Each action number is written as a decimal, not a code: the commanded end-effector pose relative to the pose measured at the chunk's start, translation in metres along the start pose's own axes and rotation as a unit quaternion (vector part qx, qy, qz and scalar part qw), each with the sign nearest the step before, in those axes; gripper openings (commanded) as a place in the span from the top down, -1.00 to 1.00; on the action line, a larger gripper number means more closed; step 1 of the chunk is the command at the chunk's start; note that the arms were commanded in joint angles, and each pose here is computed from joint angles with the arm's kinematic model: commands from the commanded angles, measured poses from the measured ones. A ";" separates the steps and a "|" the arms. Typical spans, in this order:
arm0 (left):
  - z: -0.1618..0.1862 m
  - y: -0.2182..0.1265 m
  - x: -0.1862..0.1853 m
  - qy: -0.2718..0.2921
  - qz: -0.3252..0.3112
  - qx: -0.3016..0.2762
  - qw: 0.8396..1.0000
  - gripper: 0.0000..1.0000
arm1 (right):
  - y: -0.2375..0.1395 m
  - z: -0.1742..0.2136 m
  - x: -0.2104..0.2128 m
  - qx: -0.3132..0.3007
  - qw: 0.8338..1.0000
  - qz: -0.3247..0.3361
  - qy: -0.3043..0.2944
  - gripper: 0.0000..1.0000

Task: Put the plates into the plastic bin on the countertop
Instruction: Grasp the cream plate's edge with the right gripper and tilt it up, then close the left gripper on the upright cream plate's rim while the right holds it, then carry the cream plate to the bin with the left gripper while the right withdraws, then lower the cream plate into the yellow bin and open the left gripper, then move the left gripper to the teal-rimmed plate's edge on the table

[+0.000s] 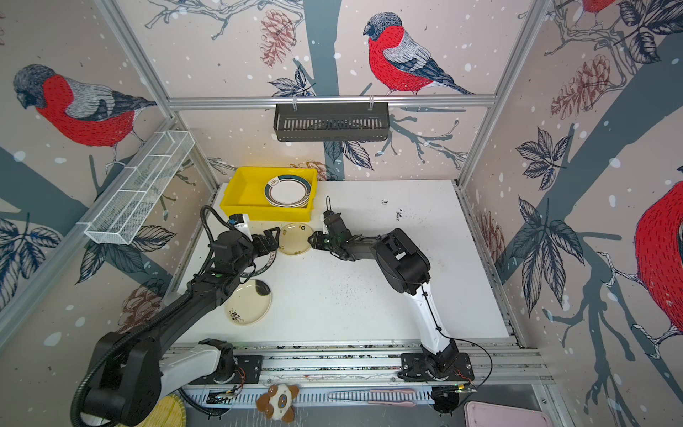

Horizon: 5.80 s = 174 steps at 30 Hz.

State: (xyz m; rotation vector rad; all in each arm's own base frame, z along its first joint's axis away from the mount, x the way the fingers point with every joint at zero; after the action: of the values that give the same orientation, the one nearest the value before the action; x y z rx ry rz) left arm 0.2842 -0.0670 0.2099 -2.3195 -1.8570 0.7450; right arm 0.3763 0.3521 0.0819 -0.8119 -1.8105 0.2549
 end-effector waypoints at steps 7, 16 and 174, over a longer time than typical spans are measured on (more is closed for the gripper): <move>-0.006 0.000 -0.002 -0.003 0.009 -0.023 1.000 -0.95 | 0.011 0.001 -0.011 0.009 0.999 0.030 0.026 0.54; -0.006 0.000 -0.002 0.004 0.009 -0.021 1.000 -0.95 | -0.008 -0.012 -0.020 -0.016 0.998 0.041 0.050 0.80; -0.087 0.059 0.051 0.020 -0.215 -0.014 0.976 -0.95 | -0.244 0.006 -0.003 -0.146 0.988 0.032 -0.035 -0.99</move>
State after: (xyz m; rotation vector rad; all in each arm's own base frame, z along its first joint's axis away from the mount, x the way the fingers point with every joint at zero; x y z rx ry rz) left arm 0.3909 -0.0225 0.2445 -1.9208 -2.1514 0.6240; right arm 0.2737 0.1676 0.2033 -1.1039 -1.8644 0.0602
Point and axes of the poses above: each gripper's point midway between its finger pads, its own y axis out along the fingers, its own x axis along the line the jaws close on, z = x × y, the point moved 9 cm from there along -y, back along the fingers, and after that the axes turned 10 degrees about y, right-handed, at the moved point
